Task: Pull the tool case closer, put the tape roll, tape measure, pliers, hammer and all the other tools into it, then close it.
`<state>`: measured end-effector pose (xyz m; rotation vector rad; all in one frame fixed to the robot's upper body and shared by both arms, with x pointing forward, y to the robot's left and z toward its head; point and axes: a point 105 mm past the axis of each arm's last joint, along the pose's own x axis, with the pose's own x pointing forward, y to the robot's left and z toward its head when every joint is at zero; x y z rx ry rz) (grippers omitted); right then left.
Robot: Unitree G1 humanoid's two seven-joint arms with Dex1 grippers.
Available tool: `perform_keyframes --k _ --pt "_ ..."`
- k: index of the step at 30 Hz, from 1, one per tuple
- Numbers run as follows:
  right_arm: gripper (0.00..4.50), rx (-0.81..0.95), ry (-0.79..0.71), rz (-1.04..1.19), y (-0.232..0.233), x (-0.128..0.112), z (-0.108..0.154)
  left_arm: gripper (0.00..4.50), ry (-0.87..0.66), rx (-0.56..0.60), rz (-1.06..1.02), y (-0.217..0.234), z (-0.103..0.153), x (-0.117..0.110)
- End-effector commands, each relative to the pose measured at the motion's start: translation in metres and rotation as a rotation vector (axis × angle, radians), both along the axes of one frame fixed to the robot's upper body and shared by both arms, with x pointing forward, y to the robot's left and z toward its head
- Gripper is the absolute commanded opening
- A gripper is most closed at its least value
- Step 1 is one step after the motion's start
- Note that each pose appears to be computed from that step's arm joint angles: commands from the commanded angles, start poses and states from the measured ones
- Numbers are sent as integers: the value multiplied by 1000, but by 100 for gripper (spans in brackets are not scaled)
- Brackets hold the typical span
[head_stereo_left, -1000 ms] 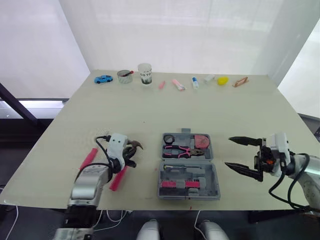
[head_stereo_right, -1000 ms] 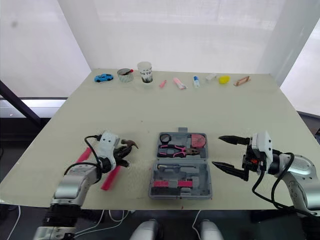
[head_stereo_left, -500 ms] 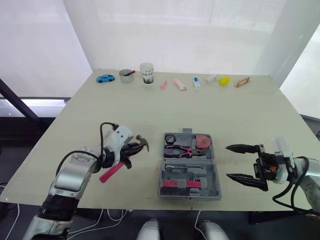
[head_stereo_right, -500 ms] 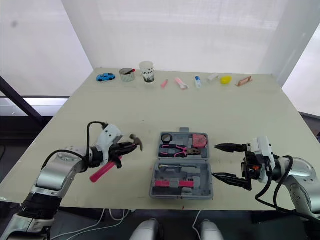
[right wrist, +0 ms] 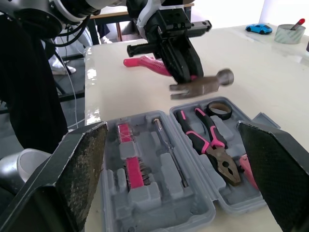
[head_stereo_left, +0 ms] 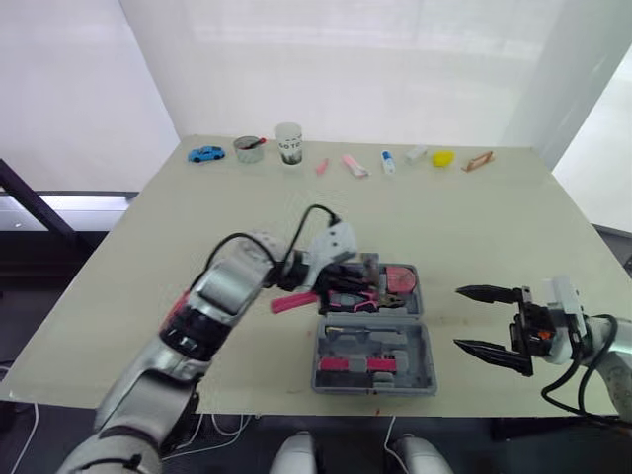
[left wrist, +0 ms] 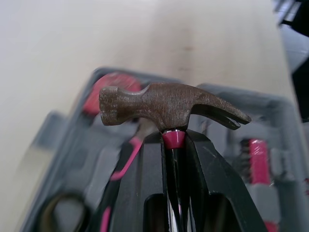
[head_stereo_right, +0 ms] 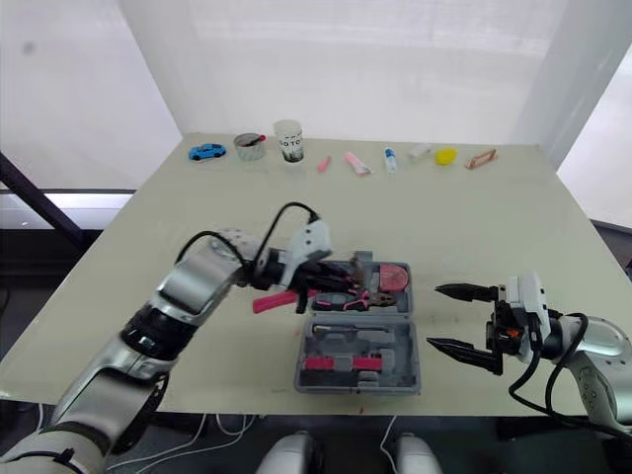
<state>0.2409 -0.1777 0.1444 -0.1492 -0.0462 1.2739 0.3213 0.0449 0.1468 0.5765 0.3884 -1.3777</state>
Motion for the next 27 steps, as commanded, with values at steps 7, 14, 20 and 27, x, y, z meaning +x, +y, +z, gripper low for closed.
perform_keyframes --k 7,14,20,27 --pt "450 -42 -44 -67 -26 -4 6 14 -7 167 -170 -51 -9 -15" --pt "450 -44 -22 -84 -30 -10 3 14 58 265 -235 -73 -28 -30" --pt "450 -67 -5 -84 -34 -17 -2 14 107 349 -221 -77 -46 -37" --pt "450 -93 -15 -92 -36 -16 -5 14 90 383 -208 -87 -59 -35"
